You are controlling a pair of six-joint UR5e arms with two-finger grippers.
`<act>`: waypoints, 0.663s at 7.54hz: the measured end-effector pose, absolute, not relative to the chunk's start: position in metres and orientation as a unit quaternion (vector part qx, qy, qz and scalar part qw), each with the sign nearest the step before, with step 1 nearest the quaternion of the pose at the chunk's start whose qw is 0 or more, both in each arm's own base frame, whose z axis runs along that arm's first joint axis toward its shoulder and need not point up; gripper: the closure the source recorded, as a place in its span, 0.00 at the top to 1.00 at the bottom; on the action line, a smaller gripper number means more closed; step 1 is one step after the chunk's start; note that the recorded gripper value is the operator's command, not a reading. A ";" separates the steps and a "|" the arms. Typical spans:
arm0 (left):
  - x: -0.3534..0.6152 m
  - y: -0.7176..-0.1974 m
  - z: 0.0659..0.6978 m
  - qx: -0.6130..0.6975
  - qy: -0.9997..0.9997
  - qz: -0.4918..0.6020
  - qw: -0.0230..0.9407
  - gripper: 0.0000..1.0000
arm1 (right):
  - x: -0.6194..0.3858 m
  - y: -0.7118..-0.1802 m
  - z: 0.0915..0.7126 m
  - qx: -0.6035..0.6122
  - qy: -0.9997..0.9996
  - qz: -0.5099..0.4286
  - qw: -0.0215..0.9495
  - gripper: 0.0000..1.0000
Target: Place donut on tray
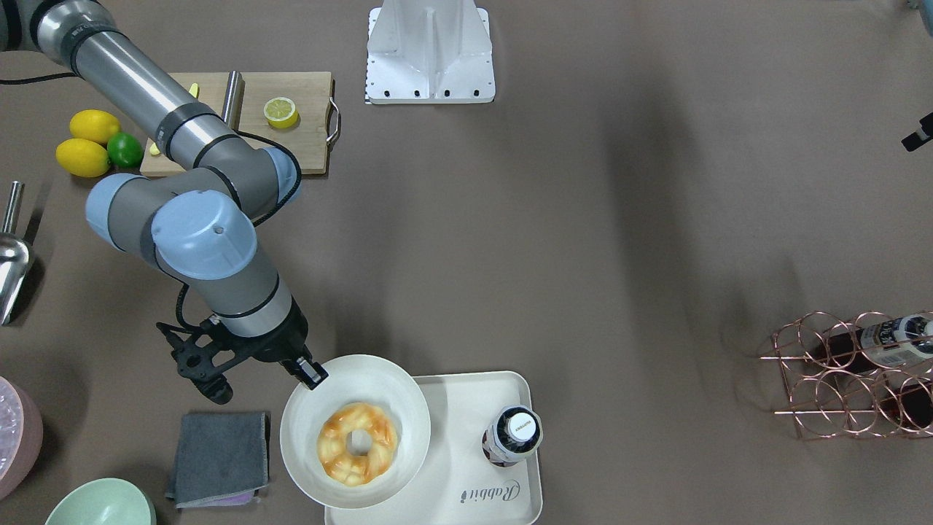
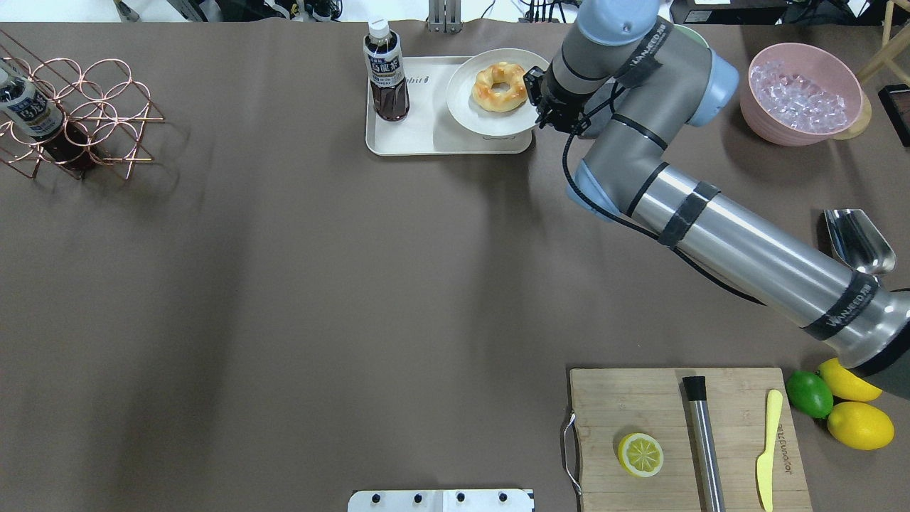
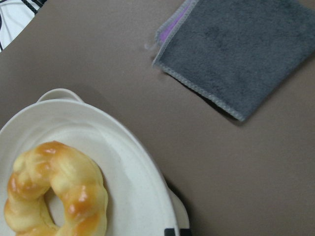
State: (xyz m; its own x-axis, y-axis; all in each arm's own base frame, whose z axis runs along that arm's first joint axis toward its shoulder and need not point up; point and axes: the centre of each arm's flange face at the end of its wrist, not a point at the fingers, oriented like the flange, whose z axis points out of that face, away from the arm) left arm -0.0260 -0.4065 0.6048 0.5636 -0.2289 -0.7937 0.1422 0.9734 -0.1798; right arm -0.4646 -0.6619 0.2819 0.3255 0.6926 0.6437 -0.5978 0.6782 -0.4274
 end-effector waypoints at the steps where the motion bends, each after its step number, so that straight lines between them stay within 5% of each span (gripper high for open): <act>1: -0.026 -0.406 0.605 -0.048 0.455 -0.106 0.883 0.98 | -0.486 -0.667 0.271 -0.052 -0.417 0.404 0.813 0.00; 2: -0.027 -0.406 0.605 -0.048 0.455 -0.106 0.883 0.98 | -0.504 -0.669 0.265 -0.045 -0.416 0.409 0.811 0.00; 3: -0.027 -0.406 0.606 -0.048 0.455 -0.106 0.883 0.98 | -0.517 -0.671 0.268 -0.037 -0.423 0.415 0.804 0.57; 4: -0.027 -0.406 0.606 -0.048 0.455 -0.106 0.883 0.98 | -0.526 -0.671 0.271 -0.032 -0.428 0.419 0.800 0.99; 5: -0.027 -0.406 0.606 -0.048 0.455 -0.106 0.883 0.98 | -0.530 -0.671 0.273 -0.026 -0.429 0.420 0.799 1.00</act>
